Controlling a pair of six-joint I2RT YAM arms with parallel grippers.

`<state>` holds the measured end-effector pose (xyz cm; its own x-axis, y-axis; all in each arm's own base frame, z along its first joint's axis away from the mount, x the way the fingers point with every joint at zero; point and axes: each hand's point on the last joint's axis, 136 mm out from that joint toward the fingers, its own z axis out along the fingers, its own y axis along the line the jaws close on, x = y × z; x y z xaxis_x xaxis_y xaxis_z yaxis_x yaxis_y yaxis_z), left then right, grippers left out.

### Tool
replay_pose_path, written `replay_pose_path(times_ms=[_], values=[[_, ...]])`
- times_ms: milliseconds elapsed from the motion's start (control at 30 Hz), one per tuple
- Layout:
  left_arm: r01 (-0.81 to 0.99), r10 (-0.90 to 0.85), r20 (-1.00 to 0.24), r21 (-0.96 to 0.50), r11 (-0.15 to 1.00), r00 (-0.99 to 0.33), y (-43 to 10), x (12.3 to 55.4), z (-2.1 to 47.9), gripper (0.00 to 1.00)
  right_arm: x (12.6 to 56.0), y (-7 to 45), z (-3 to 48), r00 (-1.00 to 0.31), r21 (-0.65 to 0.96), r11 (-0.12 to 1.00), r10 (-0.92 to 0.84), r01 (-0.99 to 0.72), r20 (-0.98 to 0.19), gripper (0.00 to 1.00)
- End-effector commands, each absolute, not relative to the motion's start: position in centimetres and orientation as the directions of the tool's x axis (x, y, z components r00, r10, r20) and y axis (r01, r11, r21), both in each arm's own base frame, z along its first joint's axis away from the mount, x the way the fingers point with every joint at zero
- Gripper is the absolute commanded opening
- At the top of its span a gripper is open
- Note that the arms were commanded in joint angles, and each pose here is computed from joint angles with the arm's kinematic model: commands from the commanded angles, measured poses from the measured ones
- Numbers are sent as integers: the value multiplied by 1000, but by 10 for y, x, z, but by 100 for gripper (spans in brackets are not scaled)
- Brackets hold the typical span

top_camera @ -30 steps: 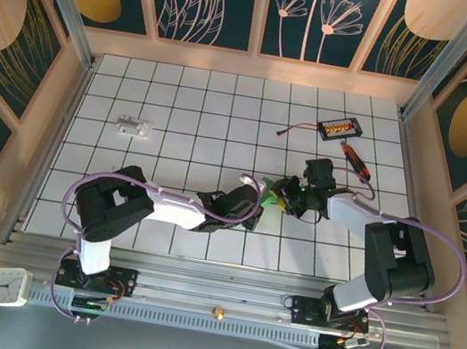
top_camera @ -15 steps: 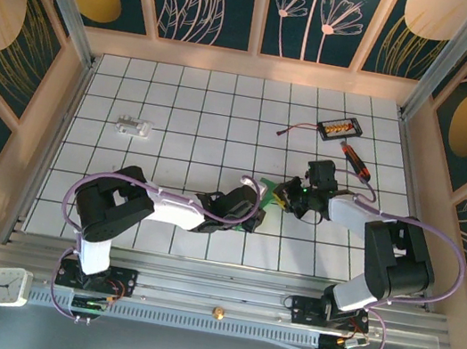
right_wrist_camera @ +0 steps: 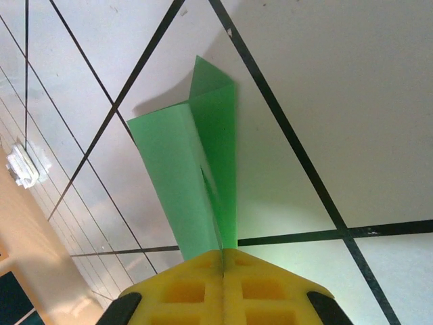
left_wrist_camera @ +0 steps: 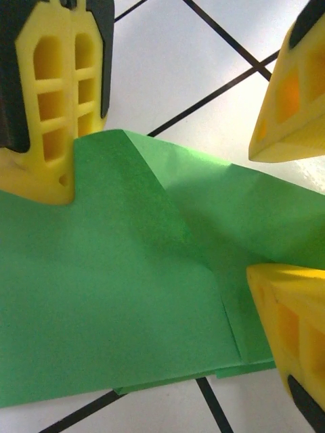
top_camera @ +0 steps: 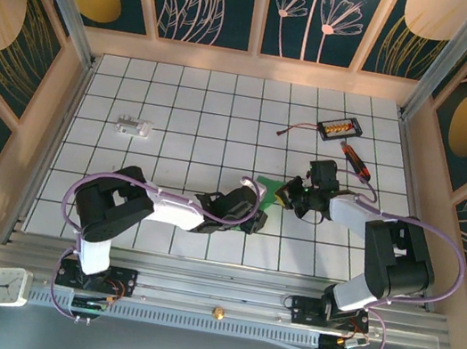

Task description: Fold a paper plane with a square sheet of paper (pick it up from the middle)

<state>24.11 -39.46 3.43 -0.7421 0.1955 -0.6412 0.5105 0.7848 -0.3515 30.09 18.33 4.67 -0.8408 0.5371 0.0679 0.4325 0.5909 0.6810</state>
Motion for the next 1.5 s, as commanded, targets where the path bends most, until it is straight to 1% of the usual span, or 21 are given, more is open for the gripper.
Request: replay_pose_path(times_ms=[0,300,500,733,933,1133,1200,1367,1467], values=[[532,229,-657,-305,790,-718,-386,238,42,46,299,183,49,-842,693,575,533,435,85,1],[584,331,-683,-173,793,-651,-378,237,44,55,301,185,59,-838,708,548,533,446,114,0],[606,397,-669,-100,790,-628,-381,239,37,56,303,186,63,-839,711,545,531,445,117,0],[615,417,-666,-78,785,-618,-383,240,35,47,303,186,63,-840,711,545,529,444,118,0],[615,440,-644,-60,786,-626,-378,238,25,44,304,187,64,-842,714,545,527,439,115,0],[610,425,-651,-73,789,-629,-380,238,27,37,304,186,62,-843,709,550,526,441,116,0],[610,402,-673,-94,787,-622,-390,243,40,37,303,186,61,-842,709,549,526,442,116,0],[609,388,-685,-103,786,-616,-395,246,47,37,301,185,59,-842,705,552,526,446,120,0],[611,385,-687,-109,784,-616,-397,245,48,35,300,185,59,-841,704,553,527,445,118,0]])
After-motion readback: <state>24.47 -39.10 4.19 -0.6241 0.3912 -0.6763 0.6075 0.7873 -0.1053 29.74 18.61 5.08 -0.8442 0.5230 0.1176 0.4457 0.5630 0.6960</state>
